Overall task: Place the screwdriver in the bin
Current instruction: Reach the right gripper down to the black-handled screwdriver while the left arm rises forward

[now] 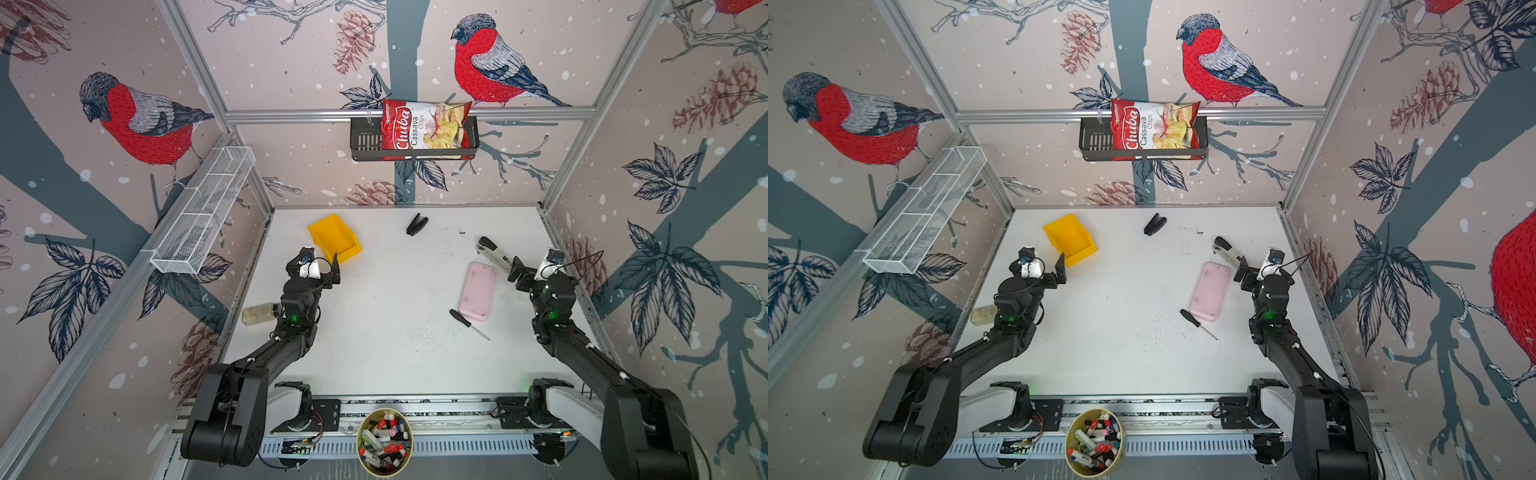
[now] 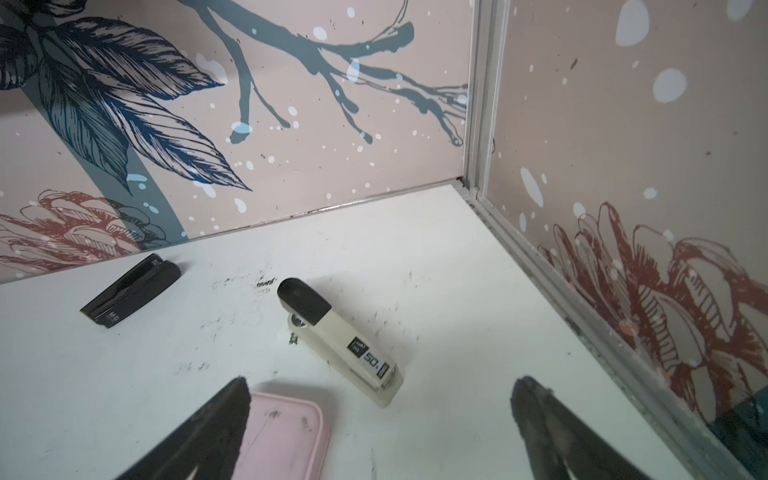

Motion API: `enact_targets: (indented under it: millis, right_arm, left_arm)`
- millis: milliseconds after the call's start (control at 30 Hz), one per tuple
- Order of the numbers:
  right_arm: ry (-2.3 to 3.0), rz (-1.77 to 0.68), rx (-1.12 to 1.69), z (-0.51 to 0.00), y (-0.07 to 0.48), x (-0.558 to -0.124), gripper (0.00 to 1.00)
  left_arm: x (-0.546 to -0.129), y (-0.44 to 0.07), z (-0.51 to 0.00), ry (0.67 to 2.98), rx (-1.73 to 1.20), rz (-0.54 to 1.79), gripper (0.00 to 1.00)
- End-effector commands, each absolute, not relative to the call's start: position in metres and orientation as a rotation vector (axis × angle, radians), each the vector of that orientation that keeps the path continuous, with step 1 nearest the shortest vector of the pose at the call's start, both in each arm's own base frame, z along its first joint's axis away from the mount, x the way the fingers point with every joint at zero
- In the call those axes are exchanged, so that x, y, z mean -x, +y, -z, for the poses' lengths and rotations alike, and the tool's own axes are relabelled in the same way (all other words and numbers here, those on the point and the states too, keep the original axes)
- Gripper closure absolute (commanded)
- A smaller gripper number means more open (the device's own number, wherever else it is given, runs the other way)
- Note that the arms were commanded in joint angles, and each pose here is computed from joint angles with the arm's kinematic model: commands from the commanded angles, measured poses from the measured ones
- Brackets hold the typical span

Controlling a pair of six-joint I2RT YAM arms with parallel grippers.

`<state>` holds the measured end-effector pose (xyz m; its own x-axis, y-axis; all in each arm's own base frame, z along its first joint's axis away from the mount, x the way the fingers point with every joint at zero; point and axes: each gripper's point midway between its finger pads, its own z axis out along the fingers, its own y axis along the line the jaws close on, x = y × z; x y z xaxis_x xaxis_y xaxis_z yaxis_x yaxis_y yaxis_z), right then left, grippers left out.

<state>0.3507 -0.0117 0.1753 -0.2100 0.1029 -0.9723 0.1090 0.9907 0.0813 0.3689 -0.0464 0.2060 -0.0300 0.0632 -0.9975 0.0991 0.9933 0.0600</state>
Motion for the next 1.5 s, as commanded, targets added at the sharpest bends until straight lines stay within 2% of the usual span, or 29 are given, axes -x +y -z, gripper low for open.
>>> enact_targets:
  millis: [0,133,400,600,667,833,967,1133,1467]
  right_arm:
    - [1.936,-0.059,-0.161,-0.154,-0.001,-0.343,0.00]
    - [1.987,-0.214,-0.109,-0.162,0.028,-0.345,0.01]
    - [2.131,-0.566,-0.216,-0.143,0.074,-0.342,0.00]
    - [2.147,-0.677,-0.396,-0.119,0.075,-0.337,0.00]
    - [2.191,-0.679,-0.406,-0.110,0.077,-0.336,0.00]
    - [2.192,-0.601,-0.180,-0.120,0.102,-0.325,0.00]
    - [2.187,-0.643,-0.019,-0.129,0.128,-0.306,0.00]
    - [2.304,-0.619,0.119,-0.114,0.162,-0.276,0.00]
    - [2.435,-0.393,0.121,-0.089,0.185,-0.263,0.01]
  left_arm:
    - [-0.365,-0.072,-0.198,1.662,-0.235,0.065,0.02]
    - [-0.361,-0.106,-0.206,1.655,-0.322,0.131,0.02]
    - [-0.346,-0.167,-0.233,1.597,-0.485,0.207,0.02]
    - [-0.338,-0.186,-0.238,1.589,-0.495,0.236,0.02]
    - [-0.336,-0.190,-0.236,1.595,-0.508,0.241,0.02]
    - [-0.328,-0.201,-0.234,1.603,-0.536,0.267,0.02]
    - [-0.321,-0.207,-0.231,1.613,-0.574,0.271,0.02]
    - [-0.315,-0.205,-0.225,1.635,-0.599,0.258,0.02]
    - [-0.315,-0.198,-0.216,1.654,-0.588,0.225,0.02]
